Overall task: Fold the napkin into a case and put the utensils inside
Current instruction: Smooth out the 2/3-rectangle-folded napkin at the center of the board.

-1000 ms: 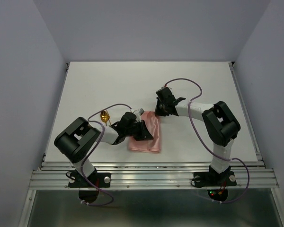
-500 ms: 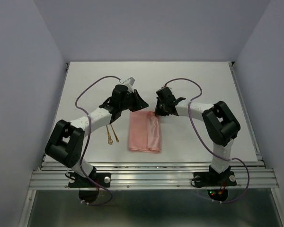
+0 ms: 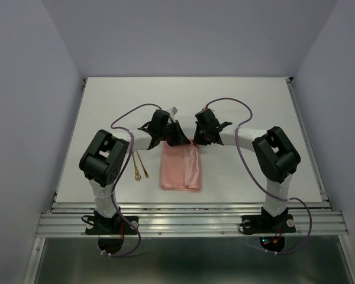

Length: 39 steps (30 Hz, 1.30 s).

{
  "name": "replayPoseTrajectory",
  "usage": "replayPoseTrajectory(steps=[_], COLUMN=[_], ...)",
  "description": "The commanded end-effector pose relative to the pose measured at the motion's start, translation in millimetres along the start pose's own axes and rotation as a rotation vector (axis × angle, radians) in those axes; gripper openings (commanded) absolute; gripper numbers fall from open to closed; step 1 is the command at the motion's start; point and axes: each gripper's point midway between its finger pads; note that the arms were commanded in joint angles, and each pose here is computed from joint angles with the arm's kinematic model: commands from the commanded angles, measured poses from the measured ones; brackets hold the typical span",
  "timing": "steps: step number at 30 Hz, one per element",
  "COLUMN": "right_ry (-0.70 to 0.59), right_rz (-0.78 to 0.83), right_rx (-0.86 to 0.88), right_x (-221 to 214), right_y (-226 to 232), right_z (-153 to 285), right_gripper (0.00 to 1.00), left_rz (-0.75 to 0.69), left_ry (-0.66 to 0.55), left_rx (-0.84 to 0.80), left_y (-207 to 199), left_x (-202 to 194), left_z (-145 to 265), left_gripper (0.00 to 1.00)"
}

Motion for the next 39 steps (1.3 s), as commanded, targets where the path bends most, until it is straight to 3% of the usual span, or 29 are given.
replayPoseTrajectory(steps=[1,26,39], right_ry=[0.002,0.037,-0.053], right_rz=[0.022,0.060,0.036], right_rx=[0.029,0.034,0.059], right_x=[2.5,-3.2,15.4], right_y=[8.3,8.2,10.1], right_z=[-0.5,-1.7,42.7], right_gripper=[0.01,0.01,0.04], left_rz=[-0.035,0.036,0.073], left_ry=[-0.017,-0.055,-0.034], left_rx=[-0.105,0.014,0.058], left_y=[-33.8,23.5,48.5], left_x=[16.0,39.5,33.7], left_z=[-0.9,-31.1,-40.6], left_gripper=[0.08,0.08,0.08])
Point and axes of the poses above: each gripper's point midway between its finger pads, its own z axis back along the fingers, its own y axis along the line the jaws close on, x = y × z, and after that the axes turned 13 degrees about z, right-handed
